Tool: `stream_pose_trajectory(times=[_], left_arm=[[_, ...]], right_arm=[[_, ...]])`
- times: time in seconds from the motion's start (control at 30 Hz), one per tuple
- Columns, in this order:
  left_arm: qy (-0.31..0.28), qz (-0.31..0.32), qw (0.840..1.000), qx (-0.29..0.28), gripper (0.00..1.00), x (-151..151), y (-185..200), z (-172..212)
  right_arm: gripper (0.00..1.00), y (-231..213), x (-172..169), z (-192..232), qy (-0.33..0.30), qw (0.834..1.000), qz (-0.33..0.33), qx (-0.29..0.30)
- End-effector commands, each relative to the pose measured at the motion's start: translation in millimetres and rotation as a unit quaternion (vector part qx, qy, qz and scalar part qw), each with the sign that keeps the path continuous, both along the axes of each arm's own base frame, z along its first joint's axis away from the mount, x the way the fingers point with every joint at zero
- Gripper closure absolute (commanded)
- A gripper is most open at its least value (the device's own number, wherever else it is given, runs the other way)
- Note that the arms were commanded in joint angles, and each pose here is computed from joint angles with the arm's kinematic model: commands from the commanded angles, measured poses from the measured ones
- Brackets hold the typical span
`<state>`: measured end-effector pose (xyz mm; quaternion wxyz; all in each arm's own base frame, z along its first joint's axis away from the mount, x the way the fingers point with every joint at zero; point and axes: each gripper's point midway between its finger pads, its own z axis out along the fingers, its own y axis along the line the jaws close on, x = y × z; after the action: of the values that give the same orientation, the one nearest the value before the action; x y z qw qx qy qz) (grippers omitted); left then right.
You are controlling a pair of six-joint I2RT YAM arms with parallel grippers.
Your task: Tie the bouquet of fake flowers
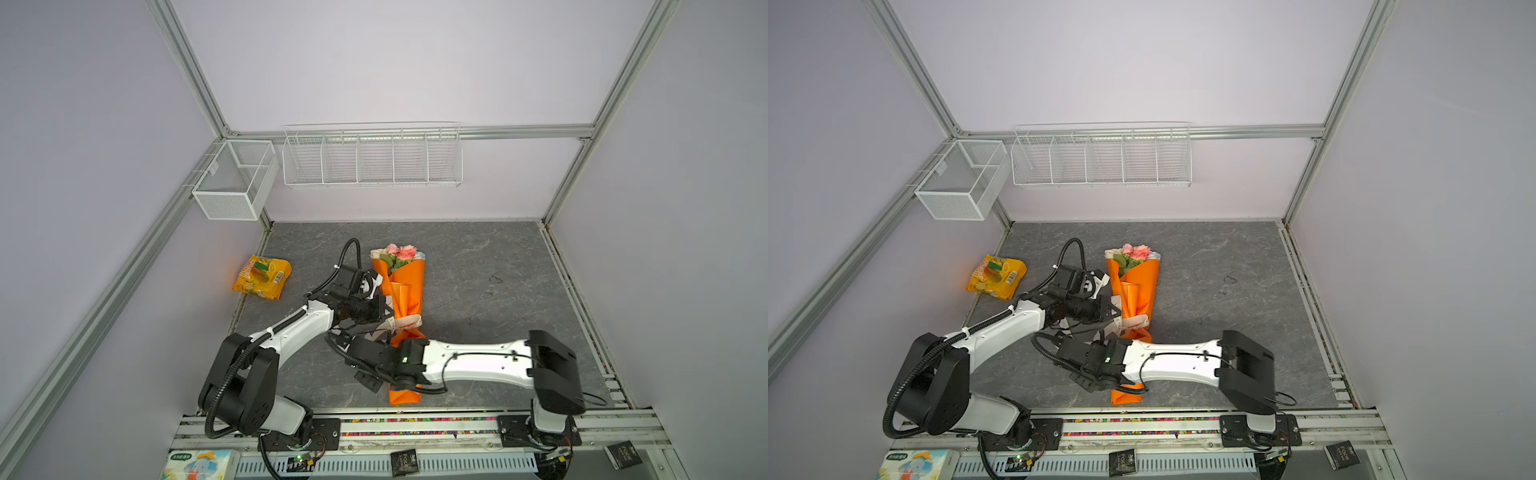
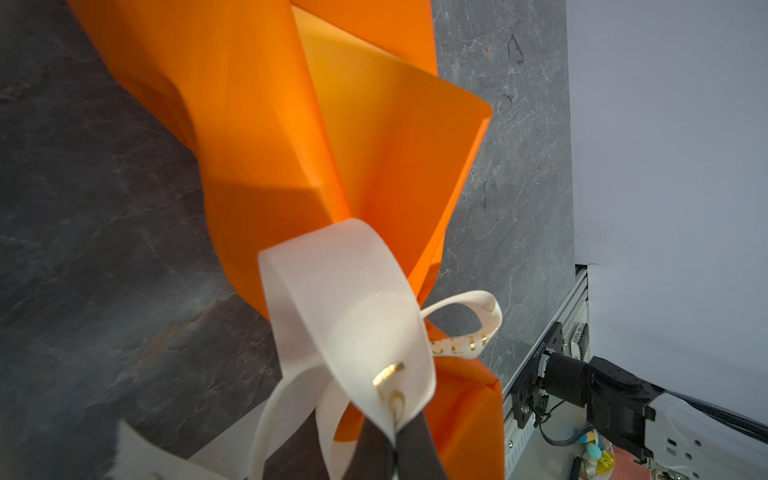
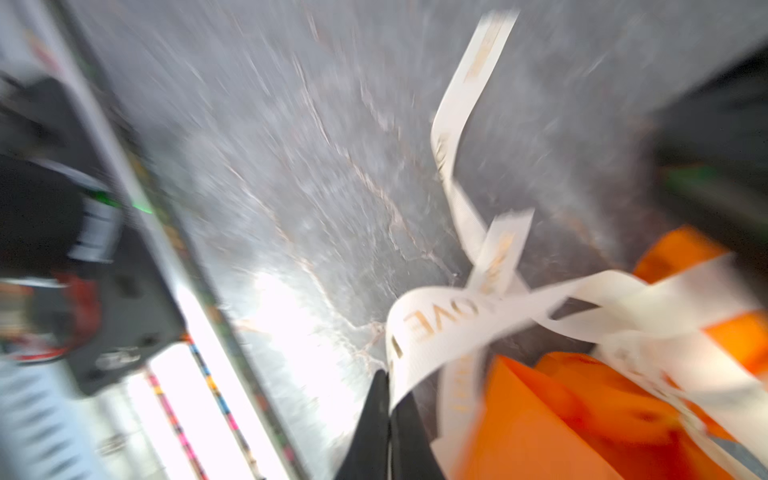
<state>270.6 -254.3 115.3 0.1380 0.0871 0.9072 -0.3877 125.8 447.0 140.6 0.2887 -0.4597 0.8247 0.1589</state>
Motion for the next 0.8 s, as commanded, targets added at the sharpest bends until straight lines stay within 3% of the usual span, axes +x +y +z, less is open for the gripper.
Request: stream_pose_trajectory(times=[0.0,0.2,0.37,0.63,0.77], left_arm=[[-0.015,-0.008,1.000,-0.012,0.95,4.6,-3.3,13.0],[-0.025,-0.009,1.000,-0.016,0.95,3.0,-2.2,16.6],[-0.023,-0.017,0.999,-0.026,0.95,0.5,-4.8,16.5],[-0.040,-0.017,0.998,-0.045,0.95,-3.5,-4.9,23.8],[-0.038,-0.014,0.998,-0.057,0.96,-4.9,-6.3,24.2]], right_arm=[[0.94,-7.2,-7.4,14.6,0.039,0.998,-0.015,0.056],[0.94,-14.8,-13.7,60.1,0.101,0.987,-0.012,0.125],[0.93,-44.2,-5.2,66.3,0.231,0.957,-0.078,0.154],[0.92,-116.1,2.4,62.6,0.299,0.942,-0.116,0.097],[0.93,-149.0,16.8,55.3,0.288,0.944,-0.163,0.012]])
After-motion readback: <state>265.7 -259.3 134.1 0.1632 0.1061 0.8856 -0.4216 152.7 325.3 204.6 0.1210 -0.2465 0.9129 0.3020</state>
